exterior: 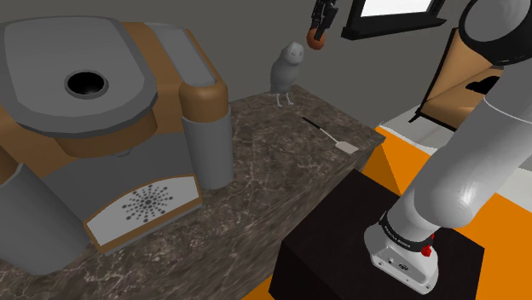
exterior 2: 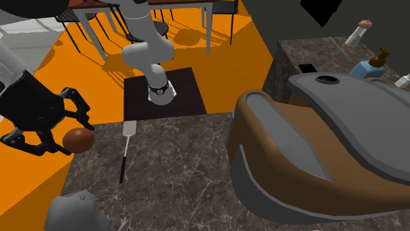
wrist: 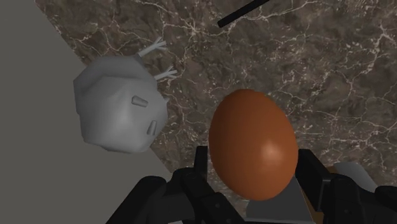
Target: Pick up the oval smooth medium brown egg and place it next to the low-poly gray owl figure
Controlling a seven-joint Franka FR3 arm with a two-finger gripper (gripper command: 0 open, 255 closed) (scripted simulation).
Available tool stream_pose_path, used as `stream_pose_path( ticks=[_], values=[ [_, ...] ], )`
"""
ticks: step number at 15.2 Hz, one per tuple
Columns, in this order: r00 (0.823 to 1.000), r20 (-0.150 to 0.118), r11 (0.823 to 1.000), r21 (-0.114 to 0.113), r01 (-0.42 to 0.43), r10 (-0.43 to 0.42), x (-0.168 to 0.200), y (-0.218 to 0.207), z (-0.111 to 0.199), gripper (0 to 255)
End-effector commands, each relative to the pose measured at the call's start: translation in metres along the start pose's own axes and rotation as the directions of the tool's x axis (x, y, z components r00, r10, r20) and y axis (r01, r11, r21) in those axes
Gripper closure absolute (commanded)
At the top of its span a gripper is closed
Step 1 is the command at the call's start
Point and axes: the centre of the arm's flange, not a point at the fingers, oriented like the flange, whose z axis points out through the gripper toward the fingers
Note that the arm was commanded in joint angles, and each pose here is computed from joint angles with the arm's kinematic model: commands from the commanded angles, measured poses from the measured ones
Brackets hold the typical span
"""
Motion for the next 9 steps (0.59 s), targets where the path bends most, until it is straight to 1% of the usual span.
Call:
stream_pose_path(
  ticks=[1,9],
  values=[
    [1.0,0.0,1.0,-0.001,0.0,0.0,-0.001,0.001,0.01,255],
    [1.0,0.0,1.0,-0.001,0.0,0.0,-0.01,0.0,0.051,255]
  ],
)
